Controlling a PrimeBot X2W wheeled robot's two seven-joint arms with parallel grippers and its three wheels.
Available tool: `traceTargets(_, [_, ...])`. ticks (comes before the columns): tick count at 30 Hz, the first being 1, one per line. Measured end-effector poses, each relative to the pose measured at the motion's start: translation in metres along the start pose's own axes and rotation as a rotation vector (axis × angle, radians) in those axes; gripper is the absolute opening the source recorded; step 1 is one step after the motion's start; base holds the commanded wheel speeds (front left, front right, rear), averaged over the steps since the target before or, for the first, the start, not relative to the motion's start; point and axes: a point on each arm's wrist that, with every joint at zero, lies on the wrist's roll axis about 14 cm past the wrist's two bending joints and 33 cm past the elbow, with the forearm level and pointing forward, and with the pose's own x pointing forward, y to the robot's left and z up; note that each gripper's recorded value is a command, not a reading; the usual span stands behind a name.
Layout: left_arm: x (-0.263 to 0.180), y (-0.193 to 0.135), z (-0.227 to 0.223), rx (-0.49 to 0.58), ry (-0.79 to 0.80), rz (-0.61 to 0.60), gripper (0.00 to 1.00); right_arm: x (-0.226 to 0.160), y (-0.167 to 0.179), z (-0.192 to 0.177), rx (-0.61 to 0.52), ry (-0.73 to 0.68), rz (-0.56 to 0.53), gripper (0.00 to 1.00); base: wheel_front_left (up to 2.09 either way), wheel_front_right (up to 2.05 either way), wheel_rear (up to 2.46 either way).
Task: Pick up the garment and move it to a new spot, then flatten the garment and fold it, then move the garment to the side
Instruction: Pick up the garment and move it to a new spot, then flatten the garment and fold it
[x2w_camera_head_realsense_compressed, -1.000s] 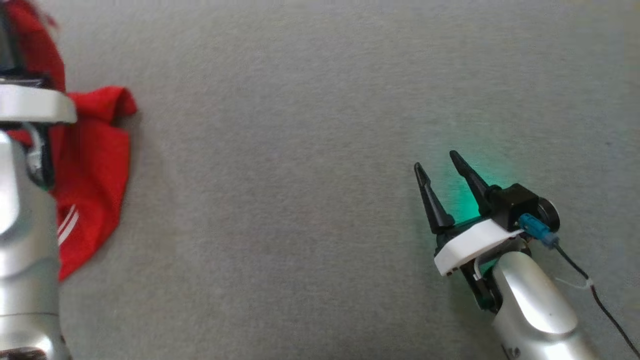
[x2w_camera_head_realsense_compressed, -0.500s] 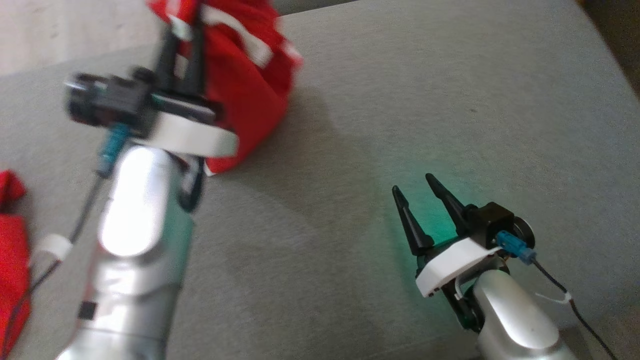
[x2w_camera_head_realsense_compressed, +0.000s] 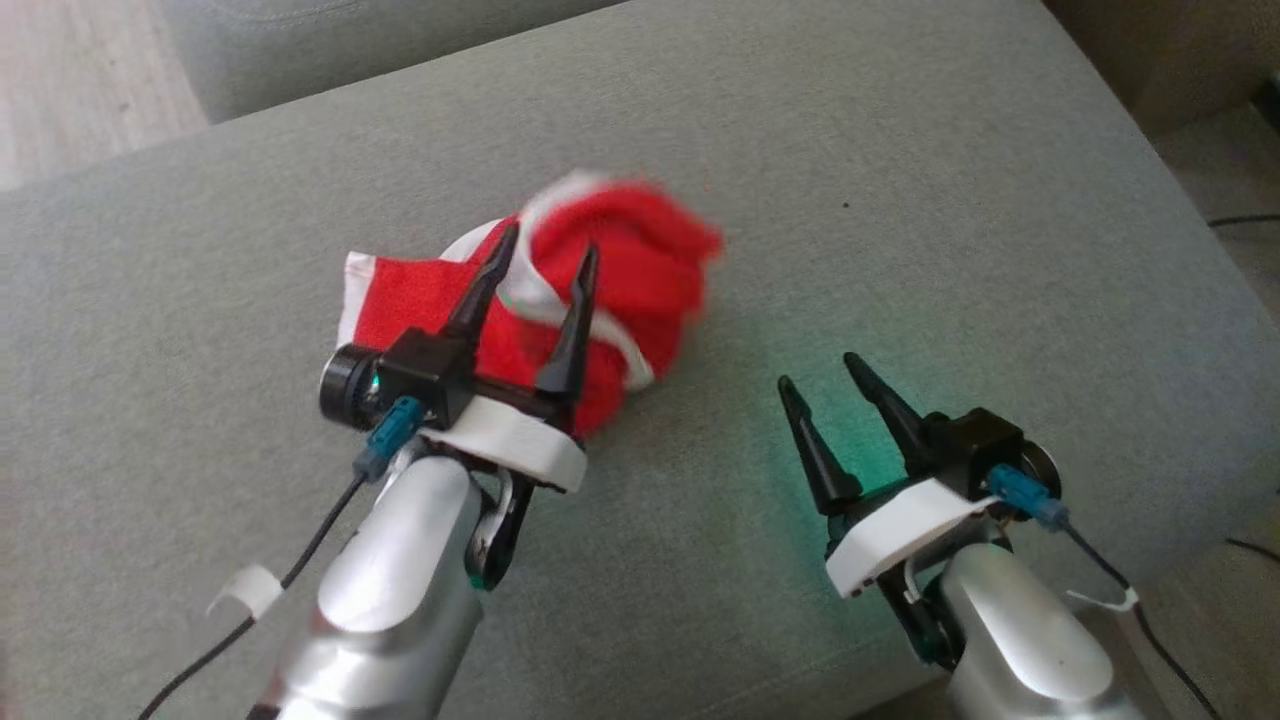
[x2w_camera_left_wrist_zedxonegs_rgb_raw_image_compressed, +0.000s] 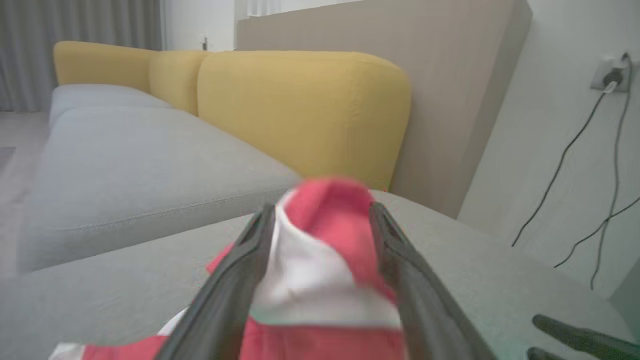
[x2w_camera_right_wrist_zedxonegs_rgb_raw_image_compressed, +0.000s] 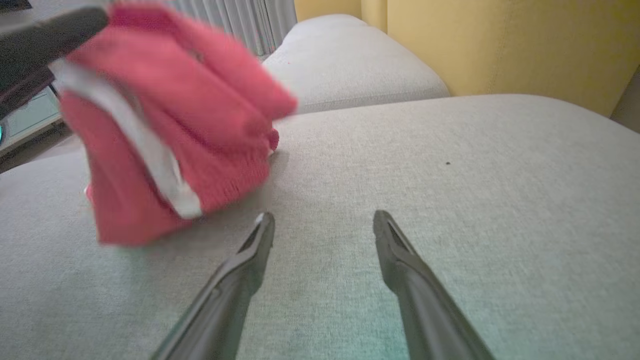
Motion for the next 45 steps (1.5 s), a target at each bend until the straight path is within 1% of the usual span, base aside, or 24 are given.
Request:
traceTargets(2, [-0.005, 0.011, -0.002, 0.014, 0.008, 0.041, 1.00, 0.003, 0.000, 0.001, 0.006, -0.004, 0.000, 1.00, 0.00, 0.00, 0.00])
traceTargets(5, [-0.012, 0.032, 0.006, 0.054, -0.011, 0.112, 1.00, 0.008, 0.002, 0.004, 0.009, -0.014, 0.007, 1.00, 0.00, 0.00, 0.00])
traceTargets(7, [-0.024, 0.048, 0.007, 0.066, -0.014, 0.172, 1.00, 0.012, 0.004, 0.008, 0.011, -0.024, 0.014, 1.00, 0.00, 0.00, 0.00])
traceTargets(11, [-0.065, 0.077, -0.013, 0.083, 0.045, 0.287, 1.00, 0.019, 0.010, 0.015, 0.010, -0.045, 0.031, 1.00, 0.00, 0.00, 0.00])
traceTargets(15, [-0.112, 0.101, -0.027, 0.075, 0.088, 0.416, 1.00, 0.025, 0.016, 0.021, 0.011, -0.062, 0.046, 1.00, 0.00, 0.00, 0.00])
traceTargets(16, [-0.112, 0.101, -0.027, 0.075, 0.088, 0.416, 1.00, 0.025, 0.016, 0.021, 0.011, -0.062, 0.046, 1.00, 0.00, 0.00, 0.00])
traceTargets(22, [-0.173, 0.123, -0.036, 0.076, 0.121, 0.574, 1.00, 0.024, 0.025, 0.020, 0.014, -0.066, 0.066, 1.00, 0.00, 0.00, 0.00])
traceTargets(28, [-0.220, 0.129, -0.045, 0.066, 0.150, 0.680, 1.00, 0.019, 0.030, 0.019, 0.013, -0.066, 0.074, 1.00, 0.00, 0.00, 0.00])
traceTargets(32, [-0.234, 0.128, -0.049, 0.061, 0.161, 0.705, 1.00, 0.017, 0.031, 0.016, 0.014, -0.059, 0.076, 1.00, 0.00, 0.00, 0.00])
traceTargets(39, [-0.233, 0.129, -0.047, 0.063, 0.155, 0.701, 1.00, 0.018, 0.033, 0.015, 0.013, -0.054, 0.083, 1.00, 0.00, 0.00, 0.00])
traceTargets(45, [-0.229, 0.125, -0.050, 0.048, 0.158, 0.682, 1.00, 0.018, 0.054, 0.000, -0.002, -0.009, 0.150, 1.00, 0.00, 0.00, 0.00])
